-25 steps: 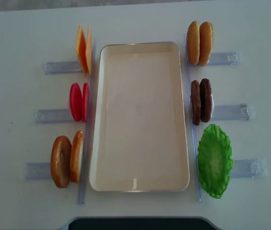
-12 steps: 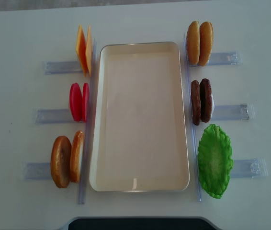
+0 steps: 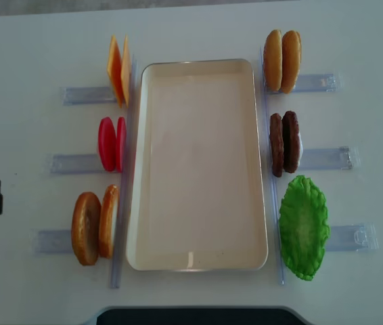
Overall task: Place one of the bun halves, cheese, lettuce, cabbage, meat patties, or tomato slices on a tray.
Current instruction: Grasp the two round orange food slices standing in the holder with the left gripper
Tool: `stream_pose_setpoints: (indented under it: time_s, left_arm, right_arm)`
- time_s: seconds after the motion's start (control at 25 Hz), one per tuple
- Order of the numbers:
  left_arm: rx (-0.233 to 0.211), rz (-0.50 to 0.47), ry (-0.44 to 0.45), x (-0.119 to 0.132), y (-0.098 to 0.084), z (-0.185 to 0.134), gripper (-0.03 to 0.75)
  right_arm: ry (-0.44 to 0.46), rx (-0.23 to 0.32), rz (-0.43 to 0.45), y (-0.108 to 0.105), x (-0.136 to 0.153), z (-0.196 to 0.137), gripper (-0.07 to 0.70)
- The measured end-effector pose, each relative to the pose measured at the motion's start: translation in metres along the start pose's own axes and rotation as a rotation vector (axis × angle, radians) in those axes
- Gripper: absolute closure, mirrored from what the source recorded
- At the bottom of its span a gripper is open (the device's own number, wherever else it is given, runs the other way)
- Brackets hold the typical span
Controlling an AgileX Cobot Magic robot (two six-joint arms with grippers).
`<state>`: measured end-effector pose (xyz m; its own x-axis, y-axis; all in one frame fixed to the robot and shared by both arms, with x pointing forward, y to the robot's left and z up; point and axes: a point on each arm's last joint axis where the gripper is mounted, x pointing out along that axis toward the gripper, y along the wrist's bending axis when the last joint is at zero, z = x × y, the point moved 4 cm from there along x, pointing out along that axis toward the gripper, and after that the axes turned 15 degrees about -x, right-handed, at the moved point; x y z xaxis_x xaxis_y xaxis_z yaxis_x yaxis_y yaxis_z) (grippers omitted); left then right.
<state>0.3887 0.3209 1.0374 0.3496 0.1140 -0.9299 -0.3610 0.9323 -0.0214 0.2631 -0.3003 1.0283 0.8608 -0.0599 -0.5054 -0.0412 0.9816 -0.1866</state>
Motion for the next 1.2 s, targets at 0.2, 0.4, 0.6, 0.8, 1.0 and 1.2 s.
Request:
stream_pose_setpoints:
  time_s: [0.2,0.4,0.6,0.8,1.0,1.2]
  left_arm:
    - [-0.030,-0.068,0.030,0.001,-0.010,-0.003,0.231]
    - [-0.043,-0.097,0.040,0.001,-0.013,-0.004,0.231]
    - [-0.059,-0.135,0.054,0.000,-0.018,-0.005,0.231]
    - [-0.070,-0.158,0.074,0.000,-0.021,-0.008,0.231]
    - [-0.078,-0.200,0.107,-0.002,-0.027,-0.012,0.231]
    - [-0.061,-0.225,0.119,-0.003,-0.032,-0.014,0.231]
  right_arm:
    - [0.000,0.000,0.000,0.000,0.000,0.000,0.048]
    - [0.000,0.000,0.000,0.000,0.000,0.000,0.048]
    - [0.000,0.000,0.000,0.000,0.000,0.000,0.048]
    - [0.000,0.000,0.000,0.000,0.000,0.000,0.048]
    - [0.000,0.000,0.000,0.000,0.000,0.000,0.048]
    - [0.000,0.000,0.000,0.000,0.000,0.000,0.048]
